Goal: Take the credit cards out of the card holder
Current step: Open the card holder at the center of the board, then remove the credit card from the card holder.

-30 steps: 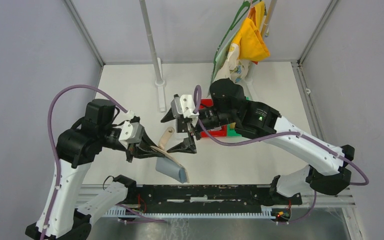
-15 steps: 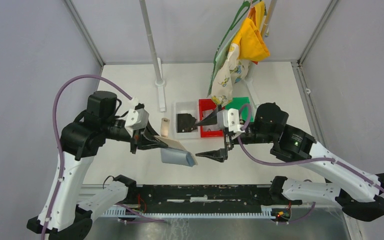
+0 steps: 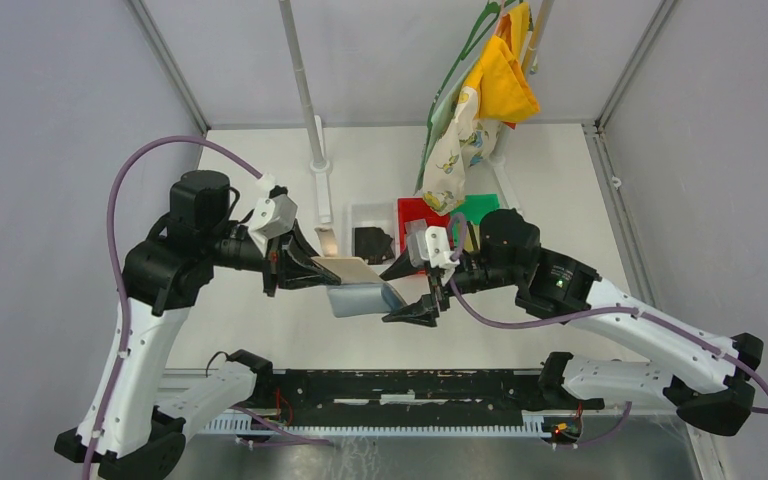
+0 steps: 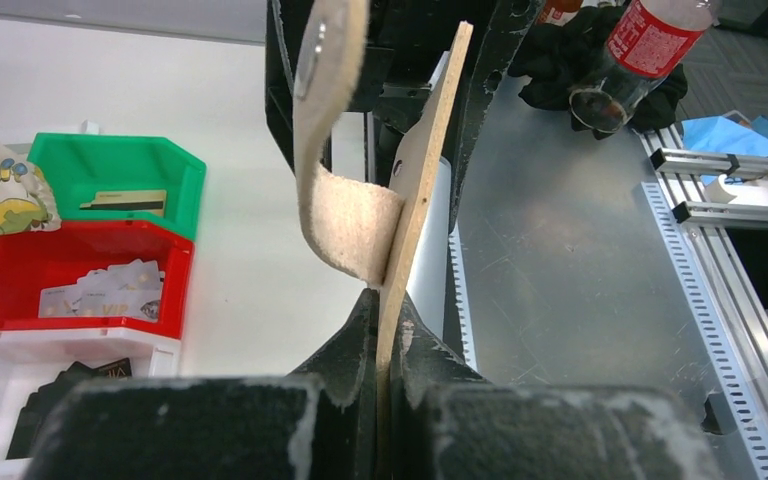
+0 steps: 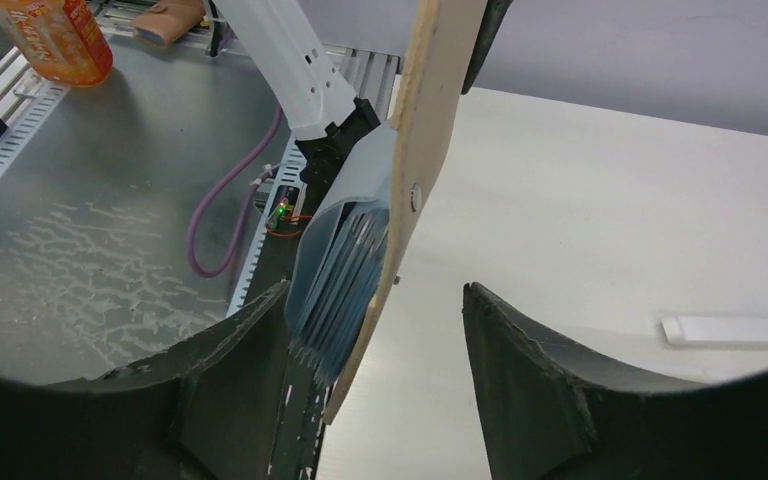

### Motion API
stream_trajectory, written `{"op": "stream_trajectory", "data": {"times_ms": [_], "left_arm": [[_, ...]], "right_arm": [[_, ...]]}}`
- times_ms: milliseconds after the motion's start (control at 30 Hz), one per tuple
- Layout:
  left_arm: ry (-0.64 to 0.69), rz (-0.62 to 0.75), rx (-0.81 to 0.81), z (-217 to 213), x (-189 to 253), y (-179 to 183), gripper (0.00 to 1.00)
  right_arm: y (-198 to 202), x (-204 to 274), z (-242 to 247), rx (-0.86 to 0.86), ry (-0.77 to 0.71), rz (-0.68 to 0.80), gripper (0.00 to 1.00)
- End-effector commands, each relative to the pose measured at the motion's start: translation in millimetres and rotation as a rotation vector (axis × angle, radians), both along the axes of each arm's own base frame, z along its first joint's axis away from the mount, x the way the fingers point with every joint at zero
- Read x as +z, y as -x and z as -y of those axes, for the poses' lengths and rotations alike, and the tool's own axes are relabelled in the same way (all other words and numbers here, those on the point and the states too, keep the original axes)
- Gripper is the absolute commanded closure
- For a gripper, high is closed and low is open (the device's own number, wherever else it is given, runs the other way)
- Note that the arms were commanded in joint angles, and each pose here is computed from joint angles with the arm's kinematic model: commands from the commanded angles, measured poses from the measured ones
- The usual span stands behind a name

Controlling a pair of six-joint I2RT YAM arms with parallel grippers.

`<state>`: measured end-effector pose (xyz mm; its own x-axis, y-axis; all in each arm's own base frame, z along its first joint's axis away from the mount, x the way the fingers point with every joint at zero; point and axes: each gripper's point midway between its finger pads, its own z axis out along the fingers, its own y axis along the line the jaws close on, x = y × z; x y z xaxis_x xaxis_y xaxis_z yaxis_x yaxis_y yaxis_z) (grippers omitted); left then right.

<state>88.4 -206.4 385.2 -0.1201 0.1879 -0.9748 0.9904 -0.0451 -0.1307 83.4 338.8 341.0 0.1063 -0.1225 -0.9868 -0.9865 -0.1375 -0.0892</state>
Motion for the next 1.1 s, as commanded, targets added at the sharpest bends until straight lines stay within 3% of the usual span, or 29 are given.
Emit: {"op": "stream_trajectory", "data": {"times_ms": [0, 200, 467, 800, 900, 967, 1067], "left_arm": [[0.058, 0.026, -0.037, 1.2, 25.6, 9.7, 0.98], [0.061, 0.003, -0.045, 1.8, 27.0, 11.2, 0.98], [0.061, -0.051, -0.059, 3.4, 26.9, 11.8, 0.98], [0.051, -0.102, -0.071, 5.2, 17.1, 9.7, 0.98], [0.05, -0.102, -0.069, 5.3, 16.8, 9.3, 0.98], [0.05, -0.095, -0.067, 5.3, 16.7, 8.9, 0.97], [0.038, -0.086, -0.043, 5.4, 13.4, 3.8, 0.74]], "right_arm": [[6.5, 19.4, 5.0, 0.027, -0.069, 0.056, 0.33], [0.7, 21.1, 9.0, -0.013, -0.068, 0.086, 0.39], [-8.3, 39.7, 0.2, -0.045, -0.117, 0.123, 0.56], [0.3, 71.0, -17.0, 0.001, -0.213, 0.136, 0.6], [3.5, 72.9, -20.3, 0.023, -0.215, 0.113, 0.68], [3.8, 73.7, -20.3, 0.022, -0.217, 0.105, 0.8], [3.4, 79.4, -17.8, 0.004, -0.234, 0.09, 1.0]]}}
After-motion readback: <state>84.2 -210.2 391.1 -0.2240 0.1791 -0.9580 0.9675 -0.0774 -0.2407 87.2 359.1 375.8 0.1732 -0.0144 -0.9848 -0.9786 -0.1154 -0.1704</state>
